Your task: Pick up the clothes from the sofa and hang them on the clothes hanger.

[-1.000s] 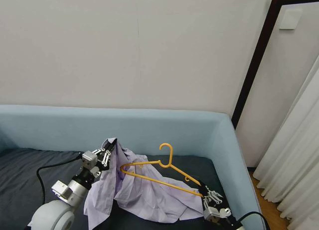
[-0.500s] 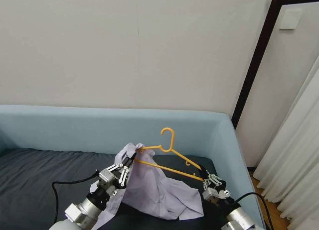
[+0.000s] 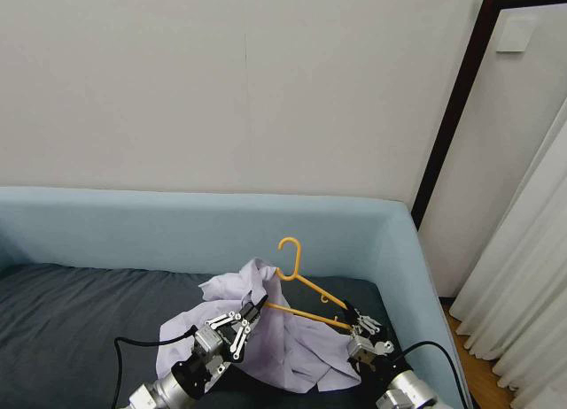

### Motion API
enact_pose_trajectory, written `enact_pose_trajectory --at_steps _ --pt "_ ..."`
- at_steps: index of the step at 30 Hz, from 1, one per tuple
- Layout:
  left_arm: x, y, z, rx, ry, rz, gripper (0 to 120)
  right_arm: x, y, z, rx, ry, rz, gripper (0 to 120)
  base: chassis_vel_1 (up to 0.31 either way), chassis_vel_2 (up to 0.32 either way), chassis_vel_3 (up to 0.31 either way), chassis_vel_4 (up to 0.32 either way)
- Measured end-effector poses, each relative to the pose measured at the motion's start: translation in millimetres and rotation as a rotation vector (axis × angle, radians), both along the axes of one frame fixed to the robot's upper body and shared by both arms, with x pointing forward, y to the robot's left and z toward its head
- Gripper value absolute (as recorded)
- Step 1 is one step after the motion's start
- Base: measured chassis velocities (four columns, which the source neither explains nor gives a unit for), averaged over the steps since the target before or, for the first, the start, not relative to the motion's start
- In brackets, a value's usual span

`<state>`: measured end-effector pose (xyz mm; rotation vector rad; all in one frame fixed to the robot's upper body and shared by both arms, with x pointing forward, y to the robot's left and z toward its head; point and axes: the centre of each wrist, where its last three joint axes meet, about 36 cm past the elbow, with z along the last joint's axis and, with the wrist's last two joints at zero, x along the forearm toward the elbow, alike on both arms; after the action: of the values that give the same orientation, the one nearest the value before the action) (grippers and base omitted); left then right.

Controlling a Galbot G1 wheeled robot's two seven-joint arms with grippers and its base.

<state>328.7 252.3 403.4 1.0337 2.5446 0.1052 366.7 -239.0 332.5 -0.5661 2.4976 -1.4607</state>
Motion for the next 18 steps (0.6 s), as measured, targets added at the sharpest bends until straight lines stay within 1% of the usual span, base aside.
enact_pose_trajectory --at_steps 2,3,7,8,10,13,14,16,18 --pt "-0.4 -0.7 -8.5 0.013 0.006 0.003 0 2.2 11.7 -0.1 0.062 0.013 0.005 5 0.000 0.000 0.000 0.000" --pt "-0.4 -0.7 -8.5 0.013 0.006 0.003 0 2.2 11.7 -0.1 0.062 0.013 0.005 5 0.000 0.000 0.000 0.000" --pt "0.8 -2.6 -20.9 0.026 0.014 0.012 0 3.9 28.1 16.2 0.199 0.037 -0.006 5 0.000 0.000 0.000 0.000" --pt "0.8 -2.6 -20.9 0.026 0.014 0.012 0 3.9 28.1 16.2 0.199 0.037 -0.006 5 0.000 0.000 0.000 0.000" --pt "2.6 -5.2 -24.9 0.024 0.015 0.026 0 6.2 30.3 30.0 0.234 0.032 -0.010 5 0.000 0.000 0.000 0.000" --pt "6.6 -9.3 -29.2 0.016 0.016 0.051 0 11.8 24.9 47.0 0.249 0.013 -0.007 5 0.000 0.000 0.000 0.000" --pt "6.6 -9.3 -29.2 0.016 0.016 0.051 0 11.8 24.9 47.0 0.249 0.013 -0.007 5 0.000 0.000 0.000 0.000" --pt "10.8 -10.1 -30.6 0.015 0.010 0.074 0 15.8 17.8 55.3 0.253 0.000 -0.001 5 0.000 0.000 0.000 0.000" --pt "16.1 -8.5 -29.7 0.013 -0.001 0.104 0 19.8 6.6 59.1 0.220 -0.031 0.016 5 0.000 0.000 0.000 0.000"
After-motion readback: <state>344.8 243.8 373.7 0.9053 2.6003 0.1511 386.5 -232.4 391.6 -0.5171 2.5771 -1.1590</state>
